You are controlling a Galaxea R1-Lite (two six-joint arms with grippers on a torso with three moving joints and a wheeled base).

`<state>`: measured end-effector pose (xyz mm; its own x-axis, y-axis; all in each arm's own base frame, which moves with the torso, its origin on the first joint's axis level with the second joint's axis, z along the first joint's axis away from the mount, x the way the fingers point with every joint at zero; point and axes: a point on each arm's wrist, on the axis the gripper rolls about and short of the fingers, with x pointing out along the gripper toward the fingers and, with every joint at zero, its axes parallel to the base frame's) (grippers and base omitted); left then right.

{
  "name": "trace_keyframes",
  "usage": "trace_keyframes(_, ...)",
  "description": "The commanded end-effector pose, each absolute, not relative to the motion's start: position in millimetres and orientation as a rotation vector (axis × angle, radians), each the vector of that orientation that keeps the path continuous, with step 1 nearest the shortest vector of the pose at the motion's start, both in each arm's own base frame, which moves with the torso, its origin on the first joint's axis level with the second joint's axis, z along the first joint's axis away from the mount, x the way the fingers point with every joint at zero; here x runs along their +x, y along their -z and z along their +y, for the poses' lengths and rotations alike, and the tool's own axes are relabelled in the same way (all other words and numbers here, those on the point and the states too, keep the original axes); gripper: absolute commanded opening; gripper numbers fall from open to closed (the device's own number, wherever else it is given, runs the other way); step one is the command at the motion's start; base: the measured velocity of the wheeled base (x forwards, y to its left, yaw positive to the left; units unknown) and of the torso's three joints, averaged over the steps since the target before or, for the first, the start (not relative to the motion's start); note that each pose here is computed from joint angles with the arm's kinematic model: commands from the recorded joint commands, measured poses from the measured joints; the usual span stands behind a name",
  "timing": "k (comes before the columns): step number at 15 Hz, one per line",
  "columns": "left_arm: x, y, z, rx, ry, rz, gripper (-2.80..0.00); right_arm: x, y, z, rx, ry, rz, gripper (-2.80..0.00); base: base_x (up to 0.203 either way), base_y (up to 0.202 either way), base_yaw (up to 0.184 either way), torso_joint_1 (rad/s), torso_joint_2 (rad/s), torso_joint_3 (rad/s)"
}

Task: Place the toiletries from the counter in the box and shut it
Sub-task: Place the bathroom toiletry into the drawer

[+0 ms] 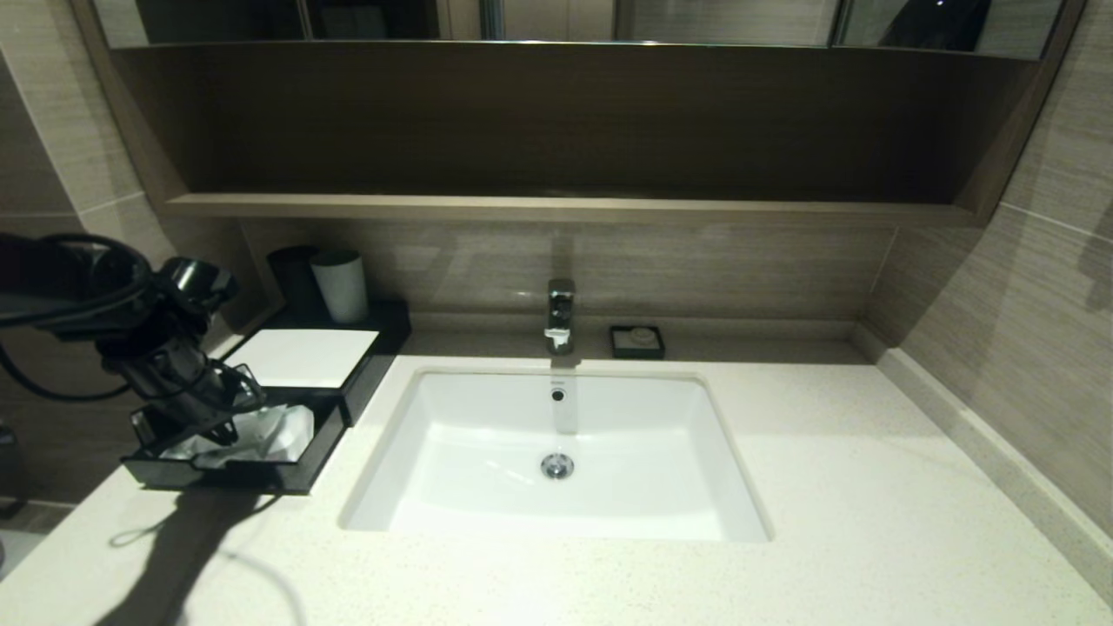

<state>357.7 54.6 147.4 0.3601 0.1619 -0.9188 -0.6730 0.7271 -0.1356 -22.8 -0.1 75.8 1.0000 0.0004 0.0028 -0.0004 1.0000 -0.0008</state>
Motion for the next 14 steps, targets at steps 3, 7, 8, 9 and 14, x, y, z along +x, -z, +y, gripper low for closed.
trace_keyframes(3,362,-139,56,-0.554,-0.582,1.093,-2.80,-23,-75,0,-0.001,0.000,-0.002,-2.80,0.000,0.000,0.000,0.000,0.00,0.000)
trace_keyframes(7,369,-135,57,-0.556,-0.577,1.065,-2.80,-23,-76,0,0.000,-0.001,-0.004,-2.80,0.000,0.000,0.000,0.000,0.00,0.000)
trace_keyframes(8,371,-135,57,-0.557,-0.574,1.057,-2.80,-23,-75,0,-0.001,0.000,-0.002,-2.80,0.000,0.000,0.000,0.000,0.00,0.000)
trace_keyframes(9,373,-134,57,-0.557,-0.573,1.053,-2.80,-23,-75,0,0.000,0.000,-0.002,-2.80,0.000,0.000,0.000,0.000,0.00,0.000)
trace_keyframes(14,382,-130,59,-0.561,-0.575,1.038,-2.80,-23,-75,0,-0.001,-0.001,-0.003,-2.80,0.000,0.000,0.000,0.000,0.00,0.000)
